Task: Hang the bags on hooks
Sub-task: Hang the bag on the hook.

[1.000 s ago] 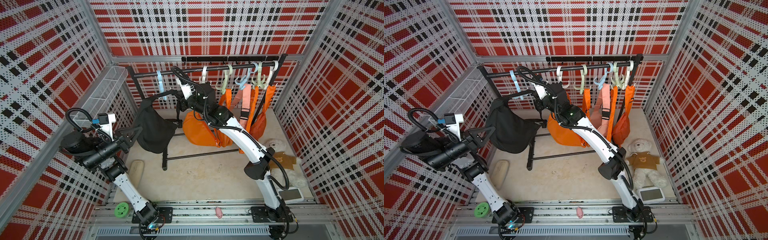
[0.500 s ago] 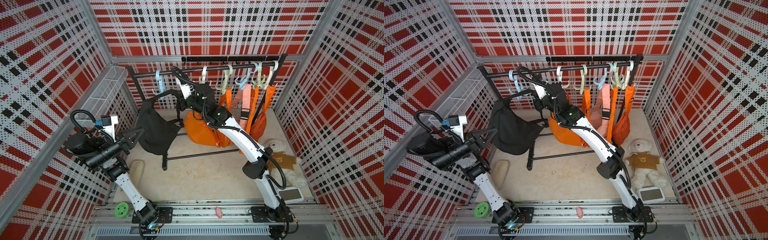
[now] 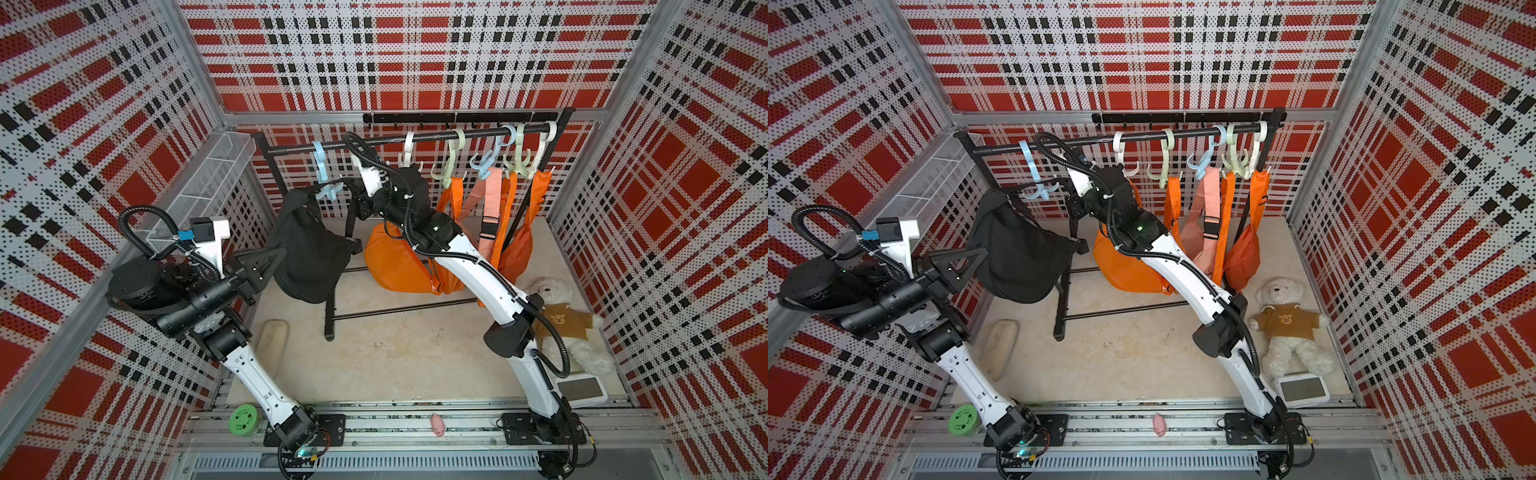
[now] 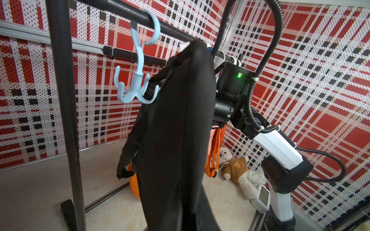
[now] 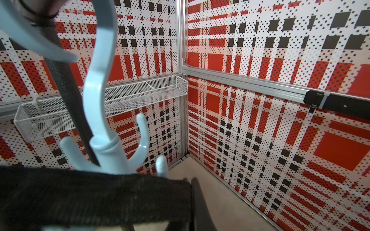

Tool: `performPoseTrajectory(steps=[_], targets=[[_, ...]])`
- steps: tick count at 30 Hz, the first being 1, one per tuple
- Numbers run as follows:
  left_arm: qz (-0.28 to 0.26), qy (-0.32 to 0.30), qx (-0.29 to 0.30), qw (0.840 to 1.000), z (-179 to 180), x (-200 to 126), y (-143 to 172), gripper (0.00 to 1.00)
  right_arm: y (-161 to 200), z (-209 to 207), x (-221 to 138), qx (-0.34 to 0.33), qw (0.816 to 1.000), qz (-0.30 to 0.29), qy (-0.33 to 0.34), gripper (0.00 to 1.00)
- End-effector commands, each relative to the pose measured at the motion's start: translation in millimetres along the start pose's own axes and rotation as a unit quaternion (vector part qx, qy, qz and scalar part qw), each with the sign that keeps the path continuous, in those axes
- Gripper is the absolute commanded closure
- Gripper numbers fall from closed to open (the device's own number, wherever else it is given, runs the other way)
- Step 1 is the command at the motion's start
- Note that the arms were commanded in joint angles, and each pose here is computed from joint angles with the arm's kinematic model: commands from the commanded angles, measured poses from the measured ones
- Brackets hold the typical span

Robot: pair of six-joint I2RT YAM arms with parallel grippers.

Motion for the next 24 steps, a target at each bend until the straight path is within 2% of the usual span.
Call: performPoseTrajectory(steps=[1,5,9,12,14,16,19,21,23,24], targets=[[-0.059,-0.083,0.004,0.995,21.2,-2.5,-12.9,1.00,-20.2,-15.0,-5.9,-0.004,0.999,-0.035,0.024,1.00],[-0.054,-0.078,-0.002,0.996,20.9,-0.2,1.3,1.00,-13.7,-12.7,-3.4,-0.004,0.999,-0.027,0.019,1.00],[-0.057,-0.088,0.019,0.994,0.2,-2.4,17.8,1.00,-10.8,-11.6,-8.7,-0.004,1.000,-0.023,0.017,1.00],[-0.087,-0.163,0.055,0.981,-26.0,-12.2,27.5,1.00,-13.8,-11.3,-17.7,-0.005,1.000,-0.026,0.014,1.00],[-0.115,-0.243,0.100,0.958,-52.8,-8.5,37.8,1.00,-16.5,-12.3,-23.6,-0.009,0.999,-0.027,0.017,1.00],[-0.097,-0.216,0.102,0.966,-65.7,6.6,41.3,1.00,-19.9,-14.2,-28.4,-0.011,0.999,-0.029,0.019,1.00],[-0.080,-0.265,0.106,0.955,-54.1,17.4,35.9,1.00,-24.0,-16.0,-34.4,-0.019,0.999,-0.026,0.019,1.00],[-0.033,-0.257,0.093,0.961,-54.6,47.3,44.2,1.00,-26.3,-17.9,-39.0,-0.030,0.999,-0.023,0.022,1.00],[0.019,-0.273,0.064,0.960,-34.8,78.9,53.4,1.00,-28.1,-21.7,-42.3,-0.034,0.999,-0.021,0.028,1.00],[0.025,-0.276,0.046,0.960,-26.0,84.4,53.9,1.00,-29.0,-23.2,-43.9,-0.033,0.999,-0.021,0.026,1.00]])
Point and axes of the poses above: each gripper's point midway between its finger pads, its own x axis out along the fingers, its own z axis along the line the jaws close on, y = z × x, the point moved 3 cm from there along -x, back along the fingers, and after that the axes turned 14 degrees about -x, right-handed, at the moved point
